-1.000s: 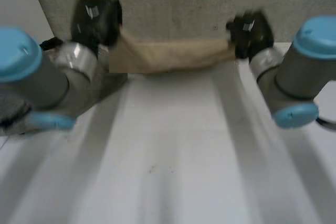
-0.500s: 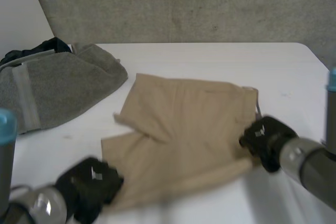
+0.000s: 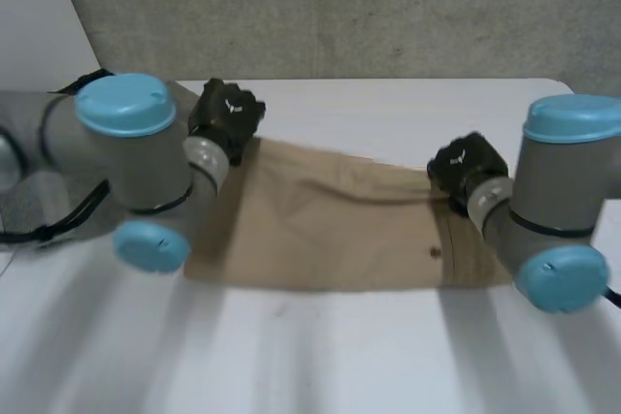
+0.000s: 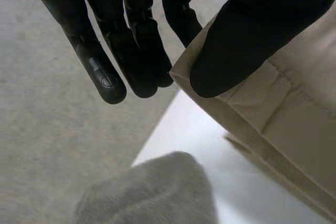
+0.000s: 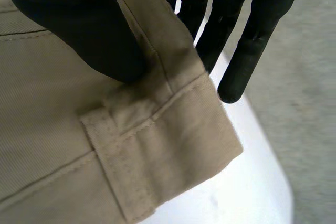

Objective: Fold the laundry.

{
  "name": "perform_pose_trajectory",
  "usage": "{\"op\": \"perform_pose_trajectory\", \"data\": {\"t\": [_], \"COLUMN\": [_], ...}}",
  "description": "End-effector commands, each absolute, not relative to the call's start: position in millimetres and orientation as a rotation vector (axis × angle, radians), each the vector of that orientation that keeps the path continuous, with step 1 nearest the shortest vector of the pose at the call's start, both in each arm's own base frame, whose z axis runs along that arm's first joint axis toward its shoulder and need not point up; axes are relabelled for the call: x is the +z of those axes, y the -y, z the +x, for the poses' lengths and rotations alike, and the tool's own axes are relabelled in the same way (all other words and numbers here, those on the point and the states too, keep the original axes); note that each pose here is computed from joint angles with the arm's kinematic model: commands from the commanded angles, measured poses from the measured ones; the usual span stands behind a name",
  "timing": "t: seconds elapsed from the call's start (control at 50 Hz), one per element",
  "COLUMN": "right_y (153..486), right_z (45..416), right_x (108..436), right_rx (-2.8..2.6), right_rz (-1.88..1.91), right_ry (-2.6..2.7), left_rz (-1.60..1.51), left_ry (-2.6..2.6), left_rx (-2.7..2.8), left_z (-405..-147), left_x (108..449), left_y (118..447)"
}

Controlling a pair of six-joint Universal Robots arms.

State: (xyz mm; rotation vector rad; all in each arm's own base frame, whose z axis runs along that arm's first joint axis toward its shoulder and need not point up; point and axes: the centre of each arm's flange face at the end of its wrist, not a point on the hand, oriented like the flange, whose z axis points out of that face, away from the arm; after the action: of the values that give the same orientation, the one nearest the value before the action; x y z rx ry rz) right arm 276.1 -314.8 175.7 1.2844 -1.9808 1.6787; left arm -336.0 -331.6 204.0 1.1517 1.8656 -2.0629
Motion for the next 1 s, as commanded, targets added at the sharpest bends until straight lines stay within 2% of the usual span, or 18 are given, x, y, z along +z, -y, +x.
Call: {"op": "perform_pose_trajectory", "data": {"t": [0.02,0.08,0.2,0.24,0.34,0.46,0.68,0.76,0.82,1.0], "right_y": [370,380,377,364,332,292,312,322,324,324], "right_z": [298,304,296,285,248,230,219,196,178,181], "right_x": [159,148,159,171,198,168,127,127,141,168], "right_rx": [1.891,1.965,2.026,2.015,1.886,1.592,1.679,1.590,1.552,1.532], "right_rz": [1.157,1.118,1.015,0.980,0.933,1.006,0.979,0.929,0.901,1.079], "right_ry": [1.790,1.733,1.779,1.872,2.142,2.534,2.411,2.303,2.217,1.945], "left_rz": [1.073,1.029,0.950,0.942,0.901,0.901,0.903,0.896,0.888,0.837], "left_ry": [-1.804,-1.786,-1.871,-1.917,-1.991,-2.035,-2.099,-2.105,-2.093,-2.108], "left_rx": [-2.172,-2.259,-2.340,-2.338,-2.343,-2.317,-2.290,-2.289,-2.307,-2.348], "left_z": [-355,-364,-367,-365,-347,-334,-328,-326,-324,-314], "left_x": [187,181,174,172,195,196,193,195,203,221], "left_y": [374,380,377,371,349,328,311,309,306,294]}}
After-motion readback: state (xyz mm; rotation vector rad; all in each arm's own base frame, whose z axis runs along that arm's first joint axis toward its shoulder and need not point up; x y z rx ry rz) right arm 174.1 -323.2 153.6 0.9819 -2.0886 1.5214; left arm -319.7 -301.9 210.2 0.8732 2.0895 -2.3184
